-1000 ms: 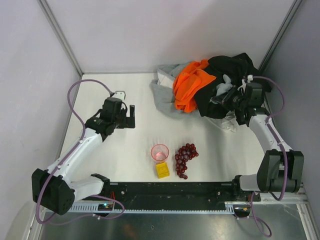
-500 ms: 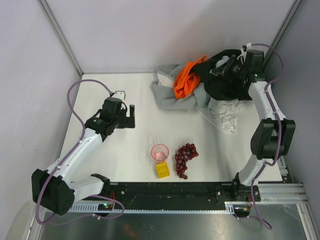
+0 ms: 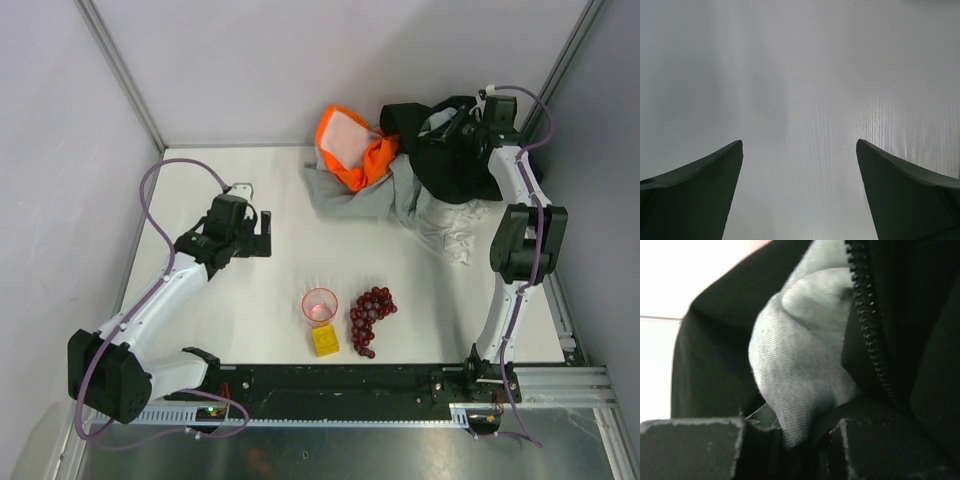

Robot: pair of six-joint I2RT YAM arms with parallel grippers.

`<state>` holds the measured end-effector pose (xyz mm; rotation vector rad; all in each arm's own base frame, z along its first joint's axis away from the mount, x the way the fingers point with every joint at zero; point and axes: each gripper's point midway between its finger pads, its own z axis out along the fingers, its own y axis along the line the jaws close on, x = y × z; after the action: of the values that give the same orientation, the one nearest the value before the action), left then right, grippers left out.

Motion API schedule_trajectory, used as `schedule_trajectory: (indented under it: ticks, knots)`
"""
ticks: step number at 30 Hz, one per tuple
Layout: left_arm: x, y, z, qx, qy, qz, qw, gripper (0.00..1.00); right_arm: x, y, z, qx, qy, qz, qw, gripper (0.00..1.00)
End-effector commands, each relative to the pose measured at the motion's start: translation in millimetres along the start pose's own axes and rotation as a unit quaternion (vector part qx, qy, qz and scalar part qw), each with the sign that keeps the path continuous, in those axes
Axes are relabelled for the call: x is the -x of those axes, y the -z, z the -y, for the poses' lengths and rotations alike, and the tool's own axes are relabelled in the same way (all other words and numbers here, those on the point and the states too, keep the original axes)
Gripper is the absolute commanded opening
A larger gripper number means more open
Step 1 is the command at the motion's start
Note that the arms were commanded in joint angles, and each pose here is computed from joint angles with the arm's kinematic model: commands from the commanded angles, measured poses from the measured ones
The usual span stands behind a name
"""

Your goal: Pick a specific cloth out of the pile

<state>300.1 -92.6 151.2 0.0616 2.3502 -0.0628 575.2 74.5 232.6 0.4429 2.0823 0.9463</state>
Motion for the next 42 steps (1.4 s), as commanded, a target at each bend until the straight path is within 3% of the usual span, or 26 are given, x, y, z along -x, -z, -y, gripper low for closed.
schedule_trajectory:
  ticks: [1, 8, 16, 24, 32, 35, 38, 42]
  knots:
    - [16, 3, 4, -0.005, 0.005, 0.022, 1.0, 1.0, 25, -23, 81, -0.085, -0.021, 0.04, 0.995, 0.0]
    - [15, 2, 6, -0.009, 0.005, 0.02, 1.0, 1.0, -30, -56, 187, -0.182, -0.106, -0.054, 0.976, 0.0]
    - [19, 10, 8, -0.021, 0.011, 0.034, 0.999, 1.0, -81, -47, 234, -0.236, -0.127, -0.122, 0.956, 0.03]
    - [34, 33, 10, -0.041, 0.014, 0.078, 0.996, 0.99, -50, -12, 189, -0.212, -0.084, -0.086, 0.97, 0.2]
    - [56, 70, 19, -0.087, 0.043, 0.134, 0.986, 1.0, -12, 39, 118, -0.178, -0.026, -0.025, 0.983, 0.74]
    - [60, 79, 23, -0.103, 0.05, 0.145, 0.983, 1.0, -3, 60, 98, -0.178, -0.006, -0.009, 0.984, 0.88]
    - [60, 84, 27, -0.116, 0.057, 0.147, 0.981, 1.0, 1, 82, 77, -0.172, 0.013, 0.008, 0.985, 0.96]
    - [56, 90, 32, -0.135, 0.065, 0.147, 0.978, 1.0, 2, 112, 51, -0.164, 0.033, 0.026, 0.986, 0.99]
